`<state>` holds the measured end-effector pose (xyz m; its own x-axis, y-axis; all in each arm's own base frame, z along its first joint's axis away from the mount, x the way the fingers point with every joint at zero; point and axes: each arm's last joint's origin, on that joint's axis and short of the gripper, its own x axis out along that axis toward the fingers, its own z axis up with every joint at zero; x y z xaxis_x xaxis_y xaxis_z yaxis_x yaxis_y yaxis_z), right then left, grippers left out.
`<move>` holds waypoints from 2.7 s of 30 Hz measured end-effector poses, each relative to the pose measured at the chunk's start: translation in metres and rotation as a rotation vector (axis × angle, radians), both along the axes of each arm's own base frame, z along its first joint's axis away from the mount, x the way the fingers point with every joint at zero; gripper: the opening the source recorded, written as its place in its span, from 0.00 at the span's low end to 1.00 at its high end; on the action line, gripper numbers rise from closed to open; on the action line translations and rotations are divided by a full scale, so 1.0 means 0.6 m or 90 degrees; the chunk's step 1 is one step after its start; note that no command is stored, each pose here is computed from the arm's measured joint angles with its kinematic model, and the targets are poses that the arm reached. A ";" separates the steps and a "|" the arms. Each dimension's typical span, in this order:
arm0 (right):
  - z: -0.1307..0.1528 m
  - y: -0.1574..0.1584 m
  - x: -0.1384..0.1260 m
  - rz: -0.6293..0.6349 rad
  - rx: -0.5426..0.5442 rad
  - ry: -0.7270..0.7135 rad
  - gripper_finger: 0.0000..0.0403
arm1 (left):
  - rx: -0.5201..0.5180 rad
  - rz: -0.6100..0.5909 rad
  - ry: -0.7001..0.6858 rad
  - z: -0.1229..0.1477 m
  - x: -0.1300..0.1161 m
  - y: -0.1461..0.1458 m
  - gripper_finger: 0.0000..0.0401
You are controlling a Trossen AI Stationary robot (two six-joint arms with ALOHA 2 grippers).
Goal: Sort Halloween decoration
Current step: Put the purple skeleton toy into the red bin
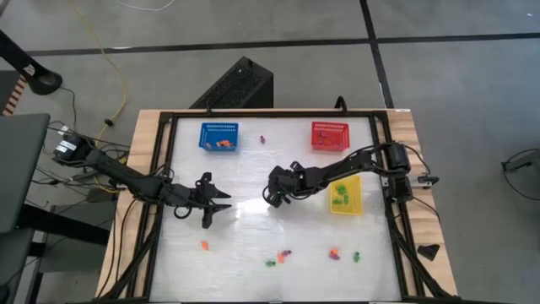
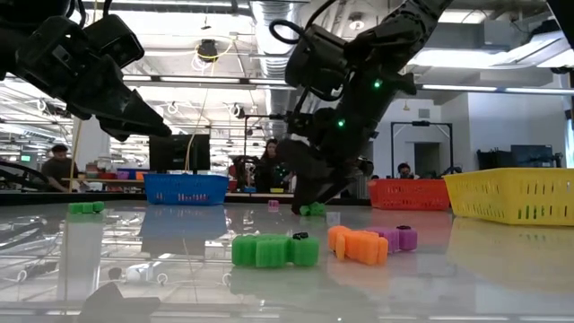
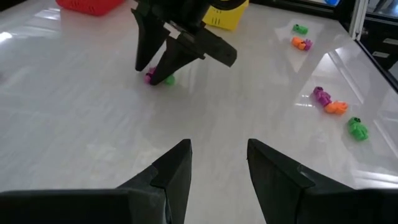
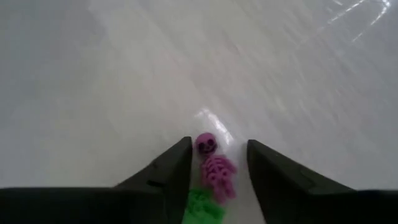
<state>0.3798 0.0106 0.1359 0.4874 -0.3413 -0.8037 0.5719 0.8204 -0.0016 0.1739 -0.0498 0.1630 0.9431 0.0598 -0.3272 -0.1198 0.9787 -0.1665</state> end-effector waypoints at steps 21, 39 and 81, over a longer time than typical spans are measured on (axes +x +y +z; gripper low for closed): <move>0.143 0.024 0.042 0.261 0.014 -0.179 0.05 | 0.009 -0.004 0.035 -0.008 -0.003 0.001 0.36; 0.245 -0.066 -0.057 0.224 -0.048 -0.086 0.05 | -0.020 -0.009 0.048 -0.012 -0.005 0.000 0.36; 0.220 -0.174 -0.184 -0.029 0.013 0.002 0.42 | -0.017 -0.008 0.051 -0.012 -0.005 0.000 0.36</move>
